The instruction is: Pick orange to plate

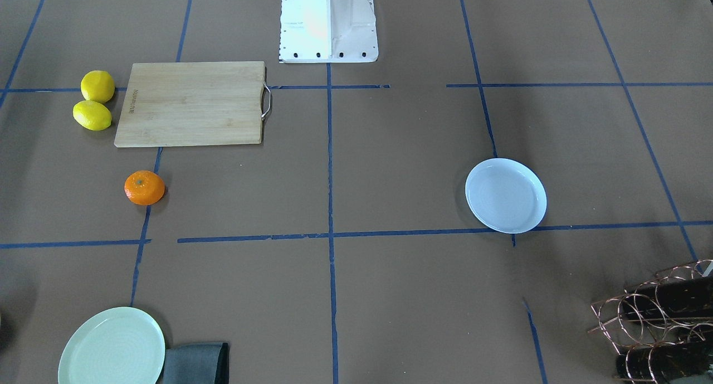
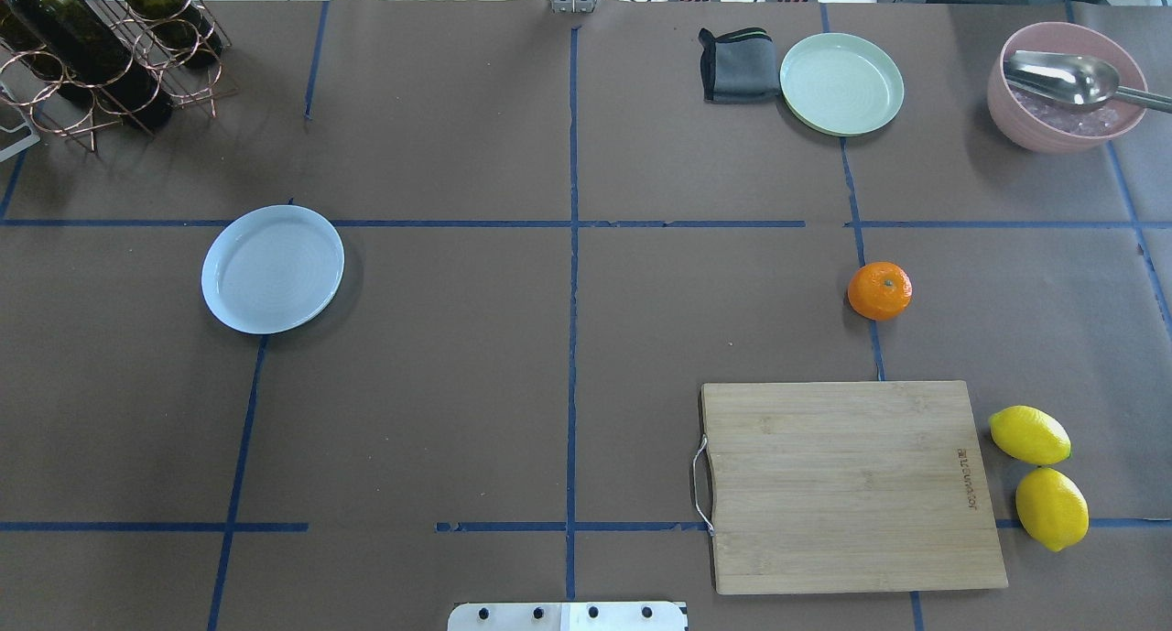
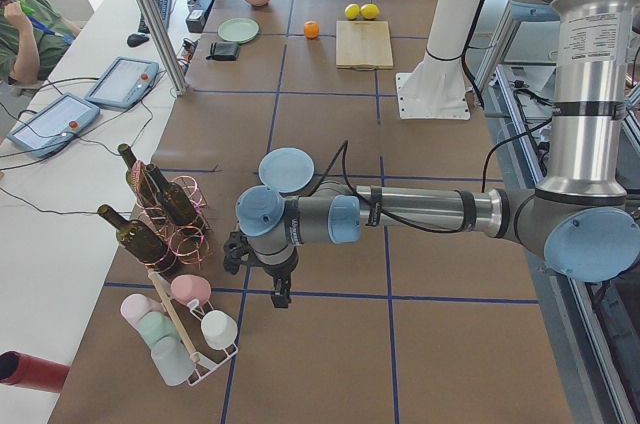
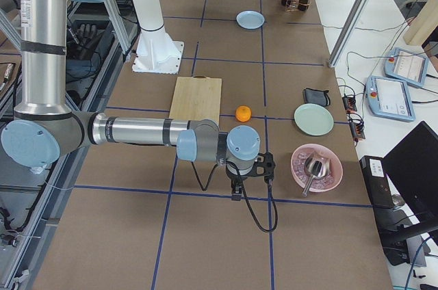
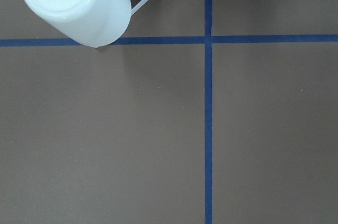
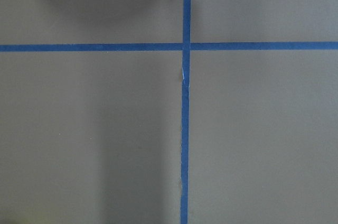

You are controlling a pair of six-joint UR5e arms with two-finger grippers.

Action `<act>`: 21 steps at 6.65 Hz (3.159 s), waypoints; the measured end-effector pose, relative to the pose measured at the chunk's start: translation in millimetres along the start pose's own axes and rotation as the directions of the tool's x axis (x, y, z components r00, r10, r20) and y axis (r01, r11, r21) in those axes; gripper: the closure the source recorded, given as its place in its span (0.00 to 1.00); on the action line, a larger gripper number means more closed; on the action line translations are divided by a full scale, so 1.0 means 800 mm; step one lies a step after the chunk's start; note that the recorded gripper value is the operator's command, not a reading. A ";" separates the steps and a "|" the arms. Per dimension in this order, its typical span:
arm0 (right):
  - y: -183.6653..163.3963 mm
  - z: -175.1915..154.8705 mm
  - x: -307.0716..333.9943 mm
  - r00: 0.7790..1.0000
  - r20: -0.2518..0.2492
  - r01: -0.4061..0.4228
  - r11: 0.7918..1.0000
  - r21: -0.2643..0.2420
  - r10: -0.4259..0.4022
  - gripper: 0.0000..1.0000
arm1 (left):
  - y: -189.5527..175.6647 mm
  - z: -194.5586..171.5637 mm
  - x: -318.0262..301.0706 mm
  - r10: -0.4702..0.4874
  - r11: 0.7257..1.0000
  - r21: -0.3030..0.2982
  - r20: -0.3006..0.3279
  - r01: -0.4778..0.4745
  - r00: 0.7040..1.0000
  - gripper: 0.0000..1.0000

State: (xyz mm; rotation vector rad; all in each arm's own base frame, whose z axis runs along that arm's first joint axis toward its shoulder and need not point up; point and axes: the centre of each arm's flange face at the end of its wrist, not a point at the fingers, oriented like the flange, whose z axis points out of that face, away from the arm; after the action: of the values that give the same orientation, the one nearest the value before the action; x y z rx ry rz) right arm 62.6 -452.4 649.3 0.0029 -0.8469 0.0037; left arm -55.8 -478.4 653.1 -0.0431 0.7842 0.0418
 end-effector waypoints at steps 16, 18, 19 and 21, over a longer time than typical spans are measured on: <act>-0.068 -0.060 -0.136 0.990 0.076 0.111 0.988 0.103 -0.119 0.00 | -0.070 0.142 0.382 0.018 0.961 0.276 -0.088 0.007 0.996 0.00; -0.069 -0.056 -0.141 0.991 0.078 0.105 0.990 0.096 -0.113 0.00 | -0.061 0.174 0.423 -0.032 0.956 0.290 -0.079 0.053 0.996 0.00; -0.069 -0.056 -0.142 0.991 0.079 0.101 0.990 0.095 -0.109 0.00 | -0.057 0.189 0.432 -0.041 0.953 0.295 -0.075 0.061 0.996 0.00; -0.069 -0.056 -0.143 0.991 0.079 0.098 0.991 0.095 -0.106 0.00 | -0.055 0.218 0.428 -0.037 0.954 0.295 -0.069 0.056 0.997 0.00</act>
State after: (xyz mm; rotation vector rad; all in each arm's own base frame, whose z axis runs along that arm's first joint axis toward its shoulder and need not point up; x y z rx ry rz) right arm 20.6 -507.6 534.4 0.1323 -0.9292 -0.0545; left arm 311.6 -505.2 535.1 0.2237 0.8450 -0.1233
